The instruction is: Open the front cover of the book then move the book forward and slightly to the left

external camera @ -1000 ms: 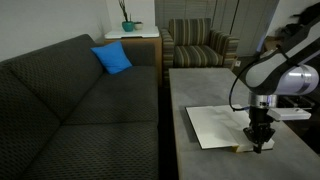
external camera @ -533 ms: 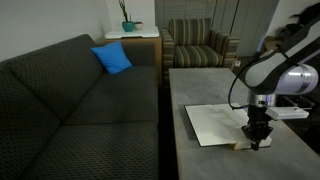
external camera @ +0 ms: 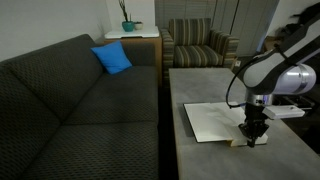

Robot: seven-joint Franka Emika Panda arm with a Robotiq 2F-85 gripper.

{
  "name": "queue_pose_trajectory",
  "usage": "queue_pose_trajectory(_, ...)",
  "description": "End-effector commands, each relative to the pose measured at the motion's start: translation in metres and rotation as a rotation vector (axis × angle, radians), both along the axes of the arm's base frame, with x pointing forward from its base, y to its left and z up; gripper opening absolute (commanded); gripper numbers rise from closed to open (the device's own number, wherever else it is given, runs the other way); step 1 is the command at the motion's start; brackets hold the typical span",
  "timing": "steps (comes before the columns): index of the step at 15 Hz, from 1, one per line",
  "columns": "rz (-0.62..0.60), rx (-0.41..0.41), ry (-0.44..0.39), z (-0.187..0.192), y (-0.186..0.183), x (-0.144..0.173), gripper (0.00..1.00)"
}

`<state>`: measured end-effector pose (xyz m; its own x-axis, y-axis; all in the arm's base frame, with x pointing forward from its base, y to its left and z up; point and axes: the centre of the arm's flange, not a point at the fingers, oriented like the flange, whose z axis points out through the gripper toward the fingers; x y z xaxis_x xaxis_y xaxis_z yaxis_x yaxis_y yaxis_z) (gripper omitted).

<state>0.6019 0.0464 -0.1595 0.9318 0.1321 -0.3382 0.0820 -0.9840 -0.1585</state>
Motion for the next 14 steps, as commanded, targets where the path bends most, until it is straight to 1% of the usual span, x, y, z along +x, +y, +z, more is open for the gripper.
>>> queue_pose_trajectory(1, 0.014, -0.029, -0.058, -0.001, 0.009, 0.011, 0.00)
queue_pose_trajectory(8, 0.038, -0.034, -0.094, 0.006, 0.018, 0.024, 0.00)
queue_pose_trajectory(10, 0.048, -0.041, -0.075, 0.008, 0.019, 0.022, 0.00)
queue_pose_trajectory(12, 0.071, -0.055, -0.028, 0.013, 0.019, 0.015, 0.00)
queue_pose_trajectory(13, 0.051, -0.019, -0.060, 0.010, 0.019, 0.015, 0.01)
queue_pose_trajectory(14, 0.055, -0.024, -0.052, 0.010, 0.018, 0.014, 0.01)
